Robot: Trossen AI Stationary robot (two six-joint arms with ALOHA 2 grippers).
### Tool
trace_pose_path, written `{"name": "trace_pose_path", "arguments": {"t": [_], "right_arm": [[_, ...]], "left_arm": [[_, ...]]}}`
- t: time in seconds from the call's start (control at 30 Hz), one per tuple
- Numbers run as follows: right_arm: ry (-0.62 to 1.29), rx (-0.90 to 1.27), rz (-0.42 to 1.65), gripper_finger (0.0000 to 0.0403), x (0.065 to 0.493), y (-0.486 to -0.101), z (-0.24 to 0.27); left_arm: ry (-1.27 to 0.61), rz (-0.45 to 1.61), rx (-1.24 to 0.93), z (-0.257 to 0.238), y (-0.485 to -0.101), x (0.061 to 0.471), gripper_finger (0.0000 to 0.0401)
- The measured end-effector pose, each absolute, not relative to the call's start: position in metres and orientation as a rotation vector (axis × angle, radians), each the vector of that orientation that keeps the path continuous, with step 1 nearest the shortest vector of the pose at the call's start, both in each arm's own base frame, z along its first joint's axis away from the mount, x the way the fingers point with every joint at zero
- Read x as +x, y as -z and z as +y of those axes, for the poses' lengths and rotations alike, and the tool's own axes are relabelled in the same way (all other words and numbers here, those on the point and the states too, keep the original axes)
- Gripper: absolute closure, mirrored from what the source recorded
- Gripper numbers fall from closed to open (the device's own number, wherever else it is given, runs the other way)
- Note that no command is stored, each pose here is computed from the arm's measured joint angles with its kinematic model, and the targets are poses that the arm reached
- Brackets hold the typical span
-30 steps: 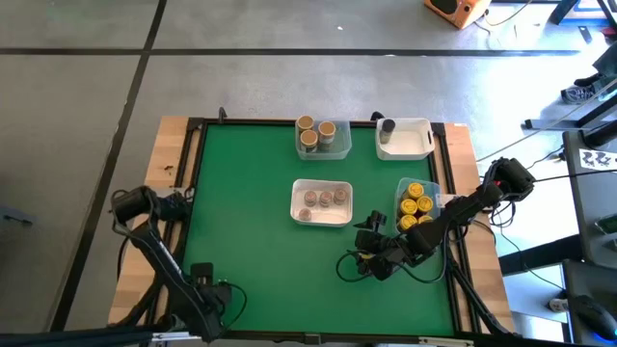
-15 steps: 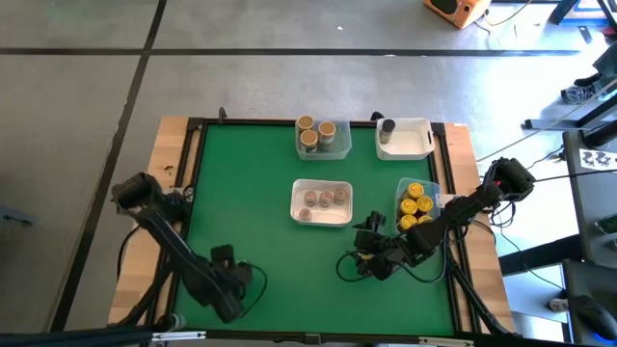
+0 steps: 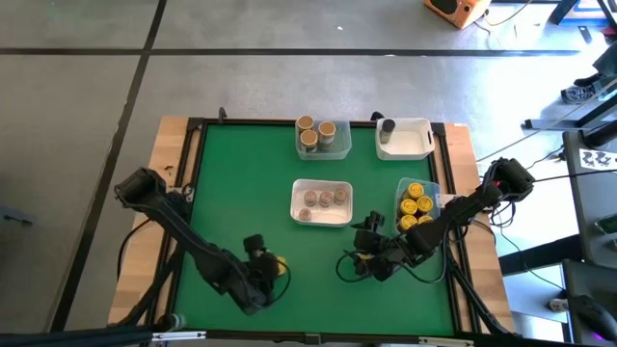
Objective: Sort spices by type
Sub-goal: Put the yellow seasoning can into the bottom transparent bin
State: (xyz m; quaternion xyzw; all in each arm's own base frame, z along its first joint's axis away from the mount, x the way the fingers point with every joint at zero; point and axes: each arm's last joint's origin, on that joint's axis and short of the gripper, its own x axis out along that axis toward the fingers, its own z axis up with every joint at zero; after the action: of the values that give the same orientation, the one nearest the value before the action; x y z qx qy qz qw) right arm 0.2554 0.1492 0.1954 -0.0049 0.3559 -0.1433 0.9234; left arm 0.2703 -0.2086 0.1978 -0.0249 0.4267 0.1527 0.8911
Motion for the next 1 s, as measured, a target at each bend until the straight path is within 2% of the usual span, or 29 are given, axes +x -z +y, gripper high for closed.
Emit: {"name": "trace_pose_path", "arguments": {"t": [0.13,0.27,0.53,0.8,1.0], "right_arm": [[0.317,-0.014,0.700,0.0039,0.257,-0.197,0.149],[0.331,-0.006,0.663,0.0039,0.259,-0.198,0.150],[0.354,-0.052,0.670,0.0039,0.264,-0.185,0.153],[0.365,-0.066,0.675,0.0039,0.265,-0.182,0.153],[0.360,-0.049,0.656,0.0039,0.267,-0.183,0.154]], "left_arm": [[-0.340,0.744,0.042,-0.206,-0.193,0.292,0.0192],[-0.334,0.707,0.132,-0.197,-0.181,0.316,0.0192],[-0.320,0.619,0.124,-0.183,-0.159,0.353,0.0195],[-0.226,0.424,-0.035,-0.171,-0.132,0.355,0.0196],[-0.206,0.363,-0.085,-0.168,-0.125,0.347,0.0175]]}}
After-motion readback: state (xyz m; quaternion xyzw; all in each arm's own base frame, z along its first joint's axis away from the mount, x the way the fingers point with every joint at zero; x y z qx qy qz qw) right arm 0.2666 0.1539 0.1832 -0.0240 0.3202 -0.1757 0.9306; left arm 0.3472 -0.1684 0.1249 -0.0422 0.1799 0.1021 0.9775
